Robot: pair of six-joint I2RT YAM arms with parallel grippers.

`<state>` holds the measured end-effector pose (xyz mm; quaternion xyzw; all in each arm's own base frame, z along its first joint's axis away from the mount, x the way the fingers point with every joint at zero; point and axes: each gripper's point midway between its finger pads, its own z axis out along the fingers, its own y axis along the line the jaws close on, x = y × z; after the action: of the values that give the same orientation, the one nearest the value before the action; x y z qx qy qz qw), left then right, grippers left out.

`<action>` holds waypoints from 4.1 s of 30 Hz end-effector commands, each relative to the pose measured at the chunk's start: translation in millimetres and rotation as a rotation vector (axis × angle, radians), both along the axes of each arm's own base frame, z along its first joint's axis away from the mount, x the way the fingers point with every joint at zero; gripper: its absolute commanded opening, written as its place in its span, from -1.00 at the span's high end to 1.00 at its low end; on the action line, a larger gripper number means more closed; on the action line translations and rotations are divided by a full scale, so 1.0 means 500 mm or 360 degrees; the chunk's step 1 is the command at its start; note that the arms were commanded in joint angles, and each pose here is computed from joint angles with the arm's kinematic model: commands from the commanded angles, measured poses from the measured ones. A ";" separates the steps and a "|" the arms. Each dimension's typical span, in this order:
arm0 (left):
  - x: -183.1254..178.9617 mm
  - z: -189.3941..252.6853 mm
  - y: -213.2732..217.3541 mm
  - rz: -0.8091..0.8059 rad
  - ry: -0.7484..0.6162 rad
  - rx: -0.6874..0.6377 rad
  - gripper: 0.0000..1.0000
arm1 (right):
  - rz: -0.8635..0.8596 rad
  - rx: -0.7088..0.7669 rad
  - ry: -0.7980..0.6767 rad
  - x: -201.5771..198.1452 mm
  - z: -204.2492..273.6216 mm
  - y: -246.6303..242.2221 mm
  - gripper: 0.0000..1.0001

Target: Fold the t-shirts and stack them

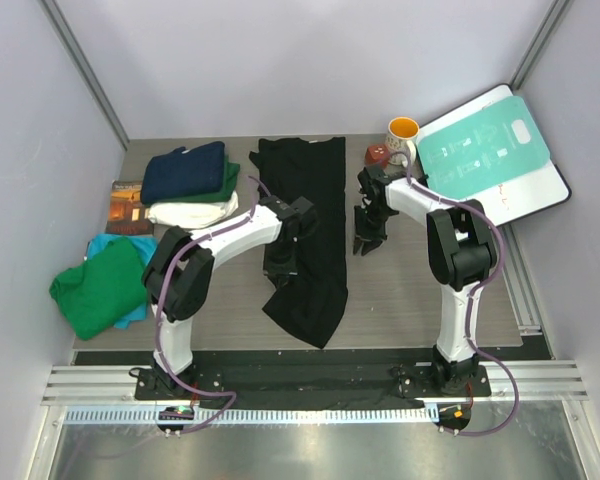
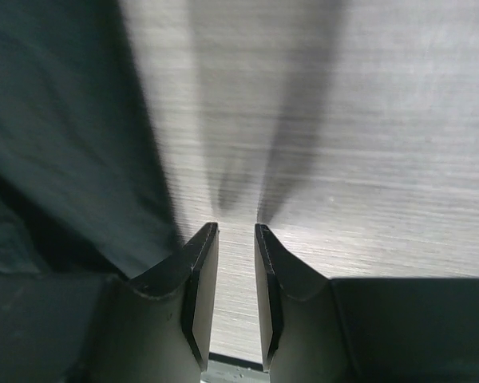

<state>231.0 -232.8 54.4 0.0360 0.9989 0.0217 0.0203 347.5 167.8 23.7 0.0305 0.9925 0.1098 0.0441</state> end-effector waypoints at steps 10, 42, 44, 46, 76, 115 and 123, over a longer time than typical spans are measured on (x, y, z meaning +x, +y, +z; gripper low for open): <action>-0.061 -0.118 0.001 -0.0146 0.0198 -0.0003 0.99 | -0.0094 -0.0014 -0.0055 -0.019 0.017 -0.036 0.39; -0.226 -0.022 0.025 -0.0173 0.0373 0.0061 1.00 | -0.0092 0.0049 -0.0043 -0.020 0.009 -0.023 0.39; -0.195 0.023 0.029 -0.0176 0.0189 0.0045 0.99 | -0.0087 0.0046 -0.0061 -0.021 0.014 -0.025 0.39; -0.146 0.075 0.037 -0.0198 -0.0017 0.0098 0.99 | -0.0082 0.0049 -0.0079 -0.021 0.022 -0.026 0.38; -0.132 -0.127 -0.006 -0.0228 0.0014 -0.0115 0.99 | -0.0129 0.0049 -0.0033 -0.033 0.023 -0.078 0.59; -0.159 -0.071 0.045 0.0117 0.0187 -0.0764 -0.34 | 0.0055 0.0789 0.0120 -0.322 0.005 0.075 -0.01; -0.195 -0.110 0.053 0.0263 0.0339 -0.0888 -0.33 | 0.0063 0.0822 0.0207 -0.376 -0.040 0.094 -0.01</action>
<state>138.7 -213.6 24.2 -0.0396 0.9629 -0.2572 -0.0721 168.4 216.7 23.6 0.0220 0.9278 0.3711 -0.0305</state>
